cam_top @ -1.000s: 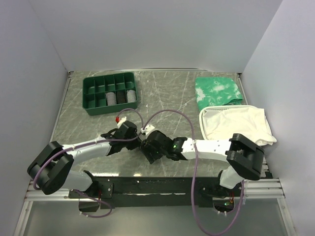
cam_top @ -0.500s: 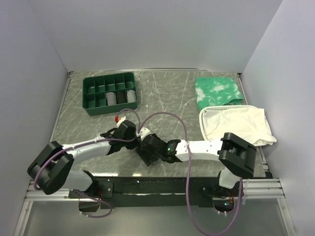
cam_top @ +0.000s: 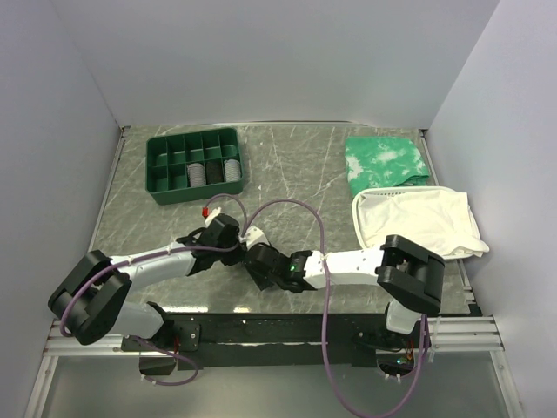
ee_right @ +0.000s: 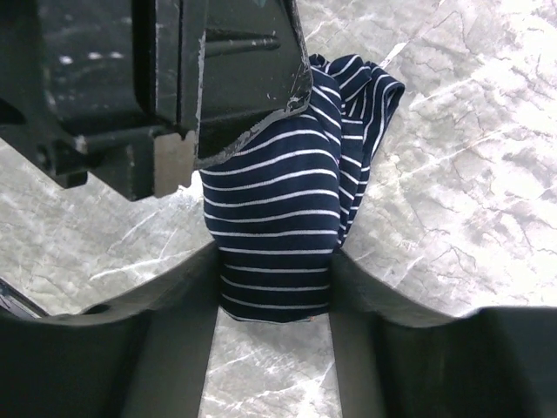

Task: Roll the underwear
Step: Roll the underwear to the center of the board, then pick up the underwear from the center of the board, then move the storage box to the center of the board.

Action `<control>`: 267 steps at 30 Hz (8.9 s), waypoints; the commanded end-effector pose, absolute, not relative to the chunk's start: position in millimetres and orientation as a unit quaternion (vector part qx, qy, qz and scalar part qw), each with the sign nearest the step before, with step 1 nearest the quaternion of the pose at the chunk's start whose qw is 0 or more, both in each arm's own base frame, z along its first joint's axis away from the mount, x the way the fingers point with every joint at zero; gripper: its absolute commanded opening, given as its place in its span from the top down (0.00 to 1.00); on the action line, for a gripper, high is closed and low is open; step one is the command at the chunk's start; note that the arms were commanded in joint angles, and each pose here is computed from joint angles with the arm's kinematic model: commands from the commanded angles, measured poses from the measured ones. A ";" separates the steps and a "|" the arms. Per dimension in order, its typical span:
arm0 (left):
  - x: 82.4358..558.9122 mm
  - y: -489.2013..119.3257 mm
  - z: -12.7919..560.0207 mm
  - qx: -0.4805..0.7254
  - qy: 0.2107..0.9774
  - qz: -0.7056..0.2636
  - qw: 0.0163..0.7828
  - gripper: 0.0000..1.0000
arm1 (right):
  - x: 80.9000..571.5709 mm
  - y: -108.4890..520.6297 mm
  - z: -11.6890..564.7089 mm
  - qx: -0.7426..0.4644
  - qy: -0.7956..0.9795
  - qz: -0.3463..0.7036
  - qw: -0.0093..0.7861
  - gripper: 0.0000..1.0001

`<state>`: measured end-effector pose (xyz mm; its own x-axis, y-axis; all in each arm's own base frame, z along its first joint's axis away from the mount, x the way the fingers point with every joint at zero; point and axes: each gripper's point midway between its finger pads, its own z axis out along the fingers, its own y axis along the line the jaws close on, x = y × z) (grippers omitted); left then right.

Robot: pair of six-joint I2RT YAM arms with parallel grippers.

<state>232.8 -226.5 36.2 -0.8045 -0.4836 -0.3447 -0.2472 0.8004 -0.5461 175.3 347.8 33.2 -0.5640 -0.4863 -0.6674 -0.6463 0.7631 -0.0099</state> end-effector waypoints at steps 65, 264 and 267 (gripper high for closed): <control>214.3 -211.3 53.6 -0.266 0.834 -0.343 0.340 0.30 | 159.9 324.2 -20.0 -0.071 0.920 0.381 0.064 0.86; 381.8 -120.9 217.1 -0.255 0.840 -0.261 0.402 0.01 | 343.4 334.0 190.2 -0.094 0.884 0.124 0.441 1.00; 375.5 -91.2 229.1 -0.282 0.821 -0.249 0.429 0.01 | 353.6 349.1 187.6 -0.093 0.889 0.110 0.435 1.00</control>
